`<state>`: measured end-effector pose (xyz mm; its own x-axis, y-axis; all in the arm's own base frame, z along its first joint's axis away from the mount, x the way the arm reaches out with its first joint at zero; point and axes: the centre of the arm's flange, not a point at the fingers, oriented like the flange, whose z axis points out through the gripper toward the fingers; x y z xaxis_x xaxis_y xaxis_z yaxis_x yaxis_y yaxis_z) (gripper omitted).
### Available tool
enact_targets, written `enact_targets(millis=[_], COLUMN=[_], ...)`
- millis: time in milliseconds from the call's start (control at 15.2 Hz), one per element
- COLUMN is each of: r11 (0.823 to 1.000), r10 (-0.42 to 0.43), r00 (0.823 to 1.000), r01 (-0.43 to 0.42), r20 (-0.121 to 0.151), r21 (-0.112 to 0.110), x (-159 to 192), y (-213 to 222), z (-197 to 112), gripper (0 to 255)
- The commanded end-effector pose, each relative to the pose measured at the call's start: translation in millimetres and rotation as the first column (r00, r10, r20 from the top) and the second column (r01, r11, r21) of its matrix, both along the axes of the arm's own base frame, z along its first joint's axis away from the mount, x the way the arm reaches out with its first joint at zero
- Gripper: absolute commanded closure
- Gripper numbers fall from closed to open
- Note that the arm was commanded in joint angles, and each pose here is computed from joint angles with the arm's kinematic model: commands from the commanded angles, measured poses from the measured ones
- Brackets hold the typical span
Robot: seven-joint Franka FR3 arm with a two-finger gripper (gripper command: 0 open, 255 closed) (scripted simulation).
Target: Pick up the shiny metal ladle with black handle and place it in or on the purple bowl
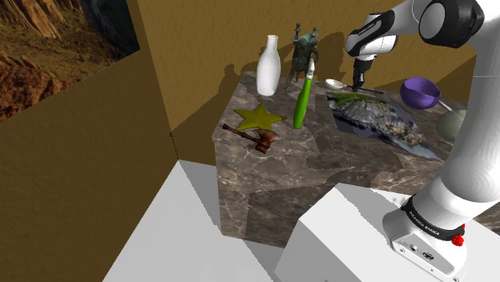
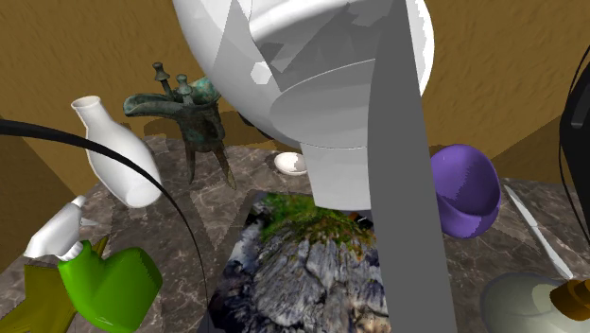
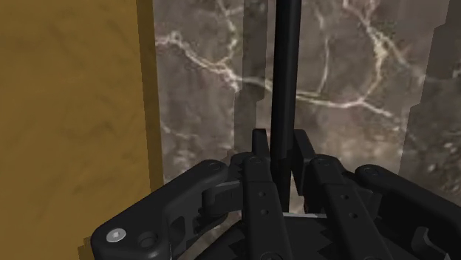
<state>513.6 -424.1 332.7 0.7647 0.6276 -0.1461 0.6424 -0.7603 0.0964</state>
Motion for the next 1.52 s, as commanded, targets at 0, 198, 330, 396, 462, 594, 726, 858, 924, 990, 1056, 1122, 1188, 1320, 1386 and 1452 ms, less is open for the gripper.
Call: enact_targets(millis=[0, 198, 330, 396, 462, 594, 726, 858, 924, 990, 1056, 1122, 1188, 1320, 1386, 1452], r11=[1.0, 1.0, 1.0, 1.0, 1.0, 1.0, 1.0, 1.0, 1.0, 1.0, 1.0, 1.0, 1.0, 1.0, 1.0, 1.0], r10=[0.0, 0.0, 0.0, 0.0, 0.0, 0.0, 0.0, 0.0, 0.0, 0.0, 0.0, 0.0, 0.0, 0.0, 0.0, 0.0], r00=[1.0, 1.0, 1.0, 1.0, 1.0, 1.0, 1.0, 1.0, 1.0, 1.0, 1.0, 1.0, 1.0, 1.0, 1.0, 1.0], r01=[0.0, 0.0, 0.0, 0.0, 0.0, 0.0, 0.0, 0.0, 0.0, 0.0, 0.0, 0.0, 0.0, 0.0, 0.0, 0.0], r20=[0.0, 0.0, 0.0, 0.0, 0.0, 0.0, 0.0, 0.0, 0.0, 0.0, 0.0, 0.0, 0.0, 0.0, 0.0, 0.0], r21=[0.0, 0.0, 0.0, 0.0, 0.0, 0.0, 0.0, 0.0, 0.0, 0.0, 0.0, 0.0, 0.0, 0.0, 0.0, 0.0], x=[0, 0, 0, 0, 0, 0, 0, 0, 0, 0, 0, 0, 0, 0, 0, 0], y=[0, 0, 0, 0, 0, 0, 0, 0, 0, 0, 0, 0, 0, 0, 0, 0], z=[0, 0, 5, 11, 16, 26, 37, 47, 53, 58, 63, 69, 74, 84, 90, 95], gripper=[255, 255, 255, 255, 255, 255, 255, 255, 255, 255, 255, 255, 255, 255, 255, 255])
